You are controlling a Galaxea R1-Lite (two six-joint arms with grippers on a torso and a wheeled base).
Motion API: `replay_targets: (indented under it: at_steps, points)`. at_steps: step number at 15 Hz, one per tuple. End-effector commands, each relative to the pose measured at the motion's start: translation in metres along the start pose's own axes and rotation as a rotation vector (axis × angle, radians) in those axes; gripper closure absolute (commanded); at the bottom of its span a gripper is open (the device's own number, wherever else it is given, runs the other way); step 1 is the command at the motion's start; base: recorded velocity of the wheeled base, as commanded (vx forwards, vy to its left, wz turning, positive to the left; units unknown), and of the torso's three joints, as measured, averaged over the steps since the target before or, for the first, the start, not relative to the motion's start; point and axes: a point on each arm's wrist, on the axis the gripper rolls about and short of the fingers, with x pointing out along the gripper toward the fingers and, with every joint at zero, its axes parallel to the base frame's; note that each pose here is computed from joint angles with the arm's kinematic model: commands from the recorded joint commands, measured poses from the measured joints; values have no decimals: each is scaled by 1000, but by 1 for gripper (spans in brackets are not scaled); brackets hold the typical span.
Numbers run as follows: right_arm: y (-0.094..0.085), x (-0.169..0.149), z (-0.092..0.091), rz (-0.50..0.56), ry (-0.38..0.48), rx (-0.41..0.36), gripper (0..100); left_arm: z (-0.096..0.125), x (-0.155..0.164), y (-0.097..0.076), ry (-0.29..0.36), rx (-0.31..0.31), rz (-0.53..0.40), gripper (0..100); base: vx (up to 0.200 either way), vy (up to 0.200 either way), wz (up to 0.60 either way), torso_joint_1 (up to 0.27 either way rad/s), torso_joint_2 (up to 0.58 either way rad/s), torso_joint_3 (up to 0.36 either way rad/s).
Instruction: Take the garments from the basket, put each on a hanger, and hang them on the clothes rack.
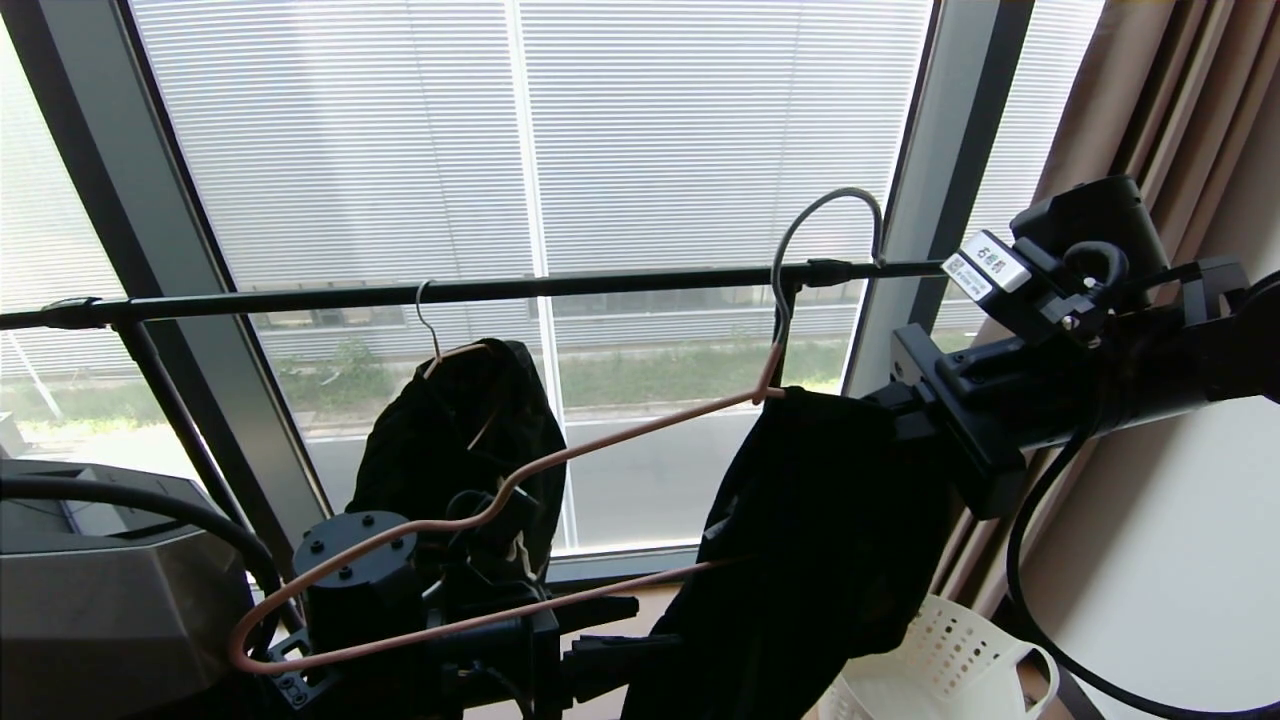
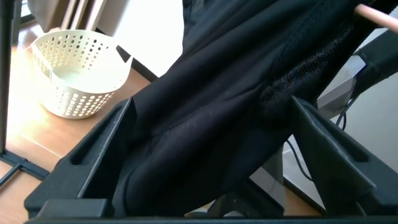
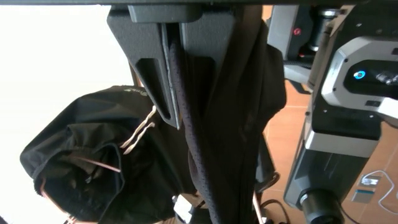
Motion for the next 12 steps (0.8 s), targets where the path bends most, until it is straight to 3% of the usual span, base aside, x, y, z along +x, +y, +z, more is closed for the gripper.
replay_targets:
  at_steps: [1, 8, 12]
  points:
    - [1, 2, 0, 10, -2, 0, 100, 0, 1, 0, 0, 1, -1, 100, 0, 0, 0, 0, 0, 0]
    - [1, 0, -1, 5, -1, 5, 100, 0, -3, 2, -5, -5, 14, 100, 0, 0, 0, 0, 0, 0]
    - [-3, -14, -12, -41, 7, 41, 100, 7, -22, 16, -52, -28, 86, 100, 0, 0, 0, 0, 0, 0]
